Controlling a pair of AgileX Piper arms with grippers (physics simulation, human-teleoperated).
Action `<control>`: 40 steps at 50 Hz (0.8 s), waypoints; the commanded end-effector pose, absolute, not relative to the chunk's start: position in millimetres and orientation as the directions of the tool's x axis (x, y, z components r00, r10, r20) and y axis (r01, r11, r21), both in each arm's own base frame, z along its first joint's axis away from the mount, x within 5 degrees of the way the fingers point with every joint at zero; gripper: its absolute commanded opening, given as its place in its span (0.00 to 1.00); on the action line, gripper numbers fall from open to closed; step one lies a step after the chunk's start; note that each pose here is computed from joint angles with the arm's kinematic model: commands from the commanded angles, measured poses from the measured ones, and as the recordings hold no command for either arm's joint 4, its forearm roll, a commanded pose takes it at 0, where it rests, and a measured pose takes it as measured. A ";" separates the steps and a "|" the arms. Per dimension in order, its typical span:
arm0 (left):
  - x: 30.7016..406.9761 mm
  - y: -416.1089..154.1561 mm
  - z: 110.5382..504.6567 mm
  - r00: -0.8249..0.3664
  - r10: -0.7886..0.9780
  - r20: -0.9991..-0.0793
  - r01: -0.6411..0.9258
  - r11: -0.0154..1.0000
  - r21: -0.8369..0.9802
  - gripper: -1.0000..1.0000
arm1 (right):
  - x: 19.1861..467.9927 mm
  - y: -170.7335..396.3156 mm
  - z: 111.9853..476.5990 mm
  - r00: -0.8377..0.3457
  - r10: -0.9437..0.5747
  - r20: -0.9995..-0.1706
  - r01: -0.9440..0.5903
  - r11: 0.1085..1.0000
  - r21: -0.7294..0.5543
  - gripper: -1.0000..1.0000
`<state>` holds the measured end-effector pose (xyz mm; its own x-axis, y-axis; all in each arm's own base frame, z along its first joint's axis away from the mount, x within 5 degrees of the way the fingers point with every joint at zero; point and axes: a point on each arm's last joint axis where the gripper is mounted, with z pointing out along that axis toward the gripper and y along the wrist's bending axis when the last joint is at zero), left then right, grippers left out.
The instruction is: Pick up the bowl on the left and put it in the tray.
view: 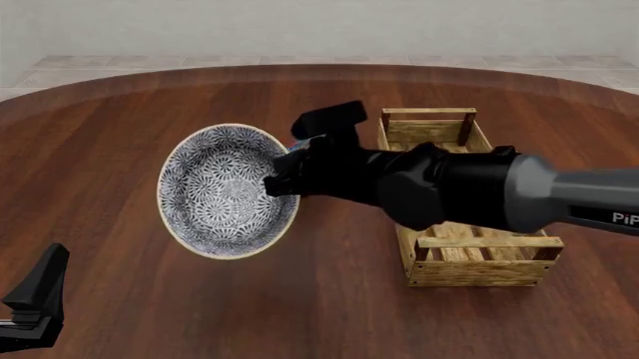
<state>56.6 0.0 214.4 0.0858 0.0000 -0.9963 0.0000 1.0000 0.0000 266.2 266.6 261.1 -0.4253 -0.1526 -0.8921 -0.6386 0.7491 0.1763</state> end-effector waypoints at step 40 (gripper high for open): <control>56.6 0.0 214.4 0.086 0.000 -0.996 0.000 1.000 0.000 1.00 | 256.5 234.1 300.7 -0.405 -0.060 -0.913 -0.598 0.773 0.214 0.00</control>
<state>56.6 0.0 214.4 0.0858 0.0000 -0.9963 0.0000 1.0000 0.0000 258.9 241.0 289.9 -0.3976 -0.1066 -0.9113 -0.6170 0.7662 0.1796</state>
